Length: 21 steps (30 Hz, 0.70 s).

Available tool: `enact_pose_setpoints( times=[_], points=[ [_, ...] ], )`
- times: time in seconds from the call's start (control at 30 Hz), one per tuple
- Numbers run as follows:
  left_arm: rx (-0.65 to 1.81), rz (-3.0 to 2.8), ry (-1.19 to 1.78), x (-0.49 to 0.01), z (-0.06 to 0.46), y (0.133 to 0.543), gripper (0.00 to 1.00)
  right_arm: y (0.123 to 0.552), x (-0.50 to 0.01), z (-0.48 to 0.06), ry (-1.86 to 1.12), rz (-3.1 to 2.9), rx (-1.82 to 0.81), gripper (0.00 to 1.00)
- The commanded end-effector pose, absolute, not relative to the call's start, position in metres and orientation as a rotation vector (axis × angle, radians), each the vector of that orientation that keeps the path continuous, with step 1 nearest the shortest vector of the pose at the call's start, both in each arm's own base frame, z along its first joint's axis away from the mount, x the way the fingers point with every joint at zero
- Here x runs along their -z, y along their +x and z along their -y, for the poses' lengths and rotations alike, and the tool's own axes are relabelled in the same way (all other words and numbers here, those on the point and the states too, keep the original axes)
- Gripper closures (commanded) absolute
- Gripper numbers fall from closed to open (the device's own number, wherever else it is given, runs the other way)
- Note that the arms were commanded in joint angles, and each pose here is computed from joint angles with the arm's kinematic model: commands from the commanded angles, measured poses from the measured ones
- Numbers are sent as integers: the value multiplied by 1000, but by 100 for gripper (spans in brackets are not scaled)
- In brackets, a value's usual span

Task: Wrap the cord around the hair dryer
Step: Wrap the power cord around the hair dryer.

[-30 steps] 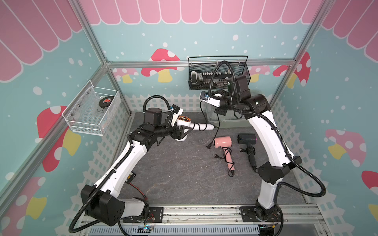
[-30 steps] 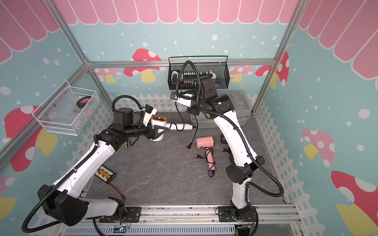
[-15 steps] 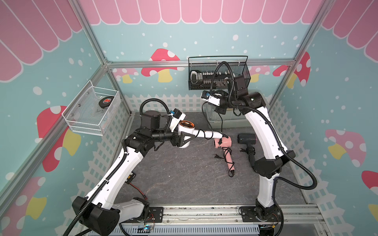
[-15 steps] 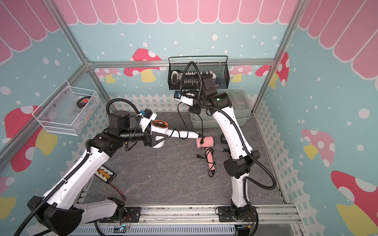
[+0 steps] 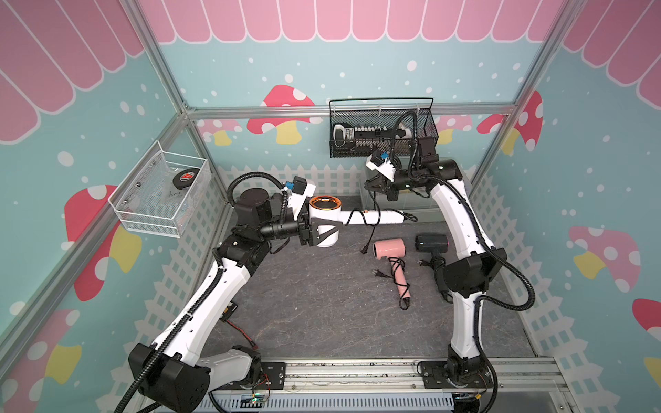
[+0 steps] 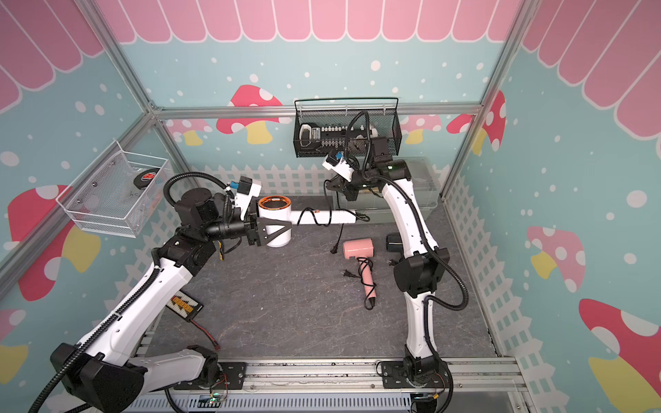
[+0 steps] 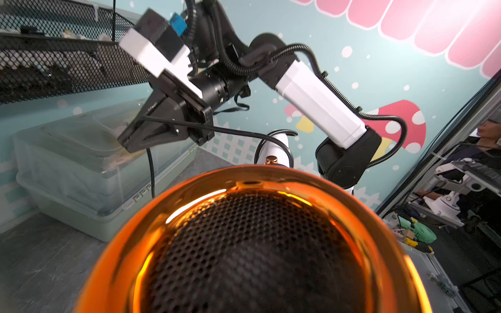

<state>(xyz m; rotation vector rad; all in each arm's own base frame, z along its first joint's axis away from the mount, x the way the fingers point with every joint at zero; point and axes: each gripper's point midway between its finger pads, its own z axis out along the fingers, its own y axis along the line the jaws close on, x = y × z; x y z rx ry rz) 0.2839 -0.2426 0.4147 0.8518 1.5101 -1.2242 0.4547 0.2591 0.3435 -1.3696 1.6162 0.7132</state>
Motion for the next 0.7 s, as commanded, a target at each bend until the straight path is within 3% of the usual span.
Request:
enact_pose_setpoints(
  times=[0.0,0.53,0.67],
  points=[
    [1288,-1277,915,-465,241,266,100,449,-342,-268,-1317,-1580,-939,100],
    [1249,-1108,631,-516,203,306,100,454,-286,-276,-1013,-1686,-1235,100],
    [1246,-1068,603,-532,199,310,100,451,-270,-276,-981,-1699,-1270,93]
  ],
)
